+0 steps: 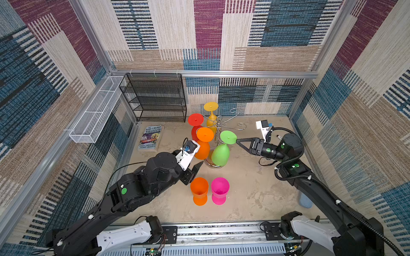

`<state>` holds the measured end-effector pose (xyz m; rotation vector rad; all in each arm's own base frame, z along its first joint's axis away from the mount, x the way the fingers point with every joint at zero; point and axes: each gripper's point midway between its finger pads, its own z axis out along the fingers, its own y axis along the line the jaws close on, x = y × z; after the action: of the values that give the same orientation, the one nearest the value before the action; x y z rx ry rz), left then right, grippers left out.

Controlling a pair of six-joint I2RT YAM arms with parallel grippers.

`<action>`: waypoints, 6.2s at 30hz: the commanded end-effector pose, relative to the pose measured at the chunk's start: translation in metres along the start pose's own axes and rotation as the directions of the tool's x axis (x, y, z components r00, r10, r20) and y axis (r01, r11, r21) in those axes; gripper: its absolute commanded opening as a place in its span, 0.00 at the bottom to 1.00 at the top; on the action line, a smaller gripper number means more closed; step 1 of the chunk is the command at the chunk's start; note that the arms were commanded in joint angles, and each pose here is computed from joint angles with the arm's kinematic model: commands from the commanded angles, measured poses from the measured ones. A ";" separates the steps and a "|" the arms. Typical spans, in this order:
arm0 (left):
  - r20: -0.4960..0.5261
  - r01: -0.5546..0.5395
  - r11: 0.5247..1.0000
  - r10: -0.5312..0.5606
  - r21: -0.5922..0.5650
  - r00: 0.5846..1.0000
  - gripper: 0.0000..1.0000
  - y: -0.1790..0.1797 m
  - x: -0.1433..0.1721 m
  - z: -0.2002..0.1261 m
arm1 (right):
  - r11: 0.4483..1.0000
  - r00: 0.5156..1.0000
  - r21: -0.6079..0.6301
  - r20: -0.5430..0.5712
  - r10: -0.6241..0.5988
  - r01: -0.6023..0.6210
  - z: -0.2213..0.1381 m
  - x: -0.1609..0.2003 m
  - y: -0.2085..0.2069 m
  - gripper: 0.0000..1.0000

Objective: Take the wine glass off the wine glass rack
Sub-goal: Pick up the wine glass from the wine glass rack.

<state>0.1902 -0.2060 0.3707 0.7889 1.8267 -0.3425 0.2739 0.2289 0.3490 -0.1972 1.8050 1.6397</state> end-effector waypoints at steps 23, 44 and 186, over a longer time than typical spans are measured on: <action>0.017 -0.007 1.000 0.007 0.022 1.000 0.63 -0.002 -0.003 0.003 | 1.000 1.000 -0.009 0.014 -0.002 0.002 0.014 -0.014 0.004 0.19; 0.008 -0.002 1.000 0.002 0.014 1.000 0.63 0.002 0.002 -0.001 | 0.996 0.998 -0.063 -0.009 0.057 -0.057 0.011 -0.015 0.026 0.01; 0.003 0.039 0.999 -0.039 0.023 0.999 0.63 0.011 0.029 -0.012 | 0.970 0.964 0.214 0.260 0.054 -0.112 -0.074 -0.040 0.084 0.00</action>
<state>0.1838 -0.1757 0.3389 0.7703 1.8810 -0.3477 0.2312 0.1722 0.4276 0.1828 1.8487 1.4904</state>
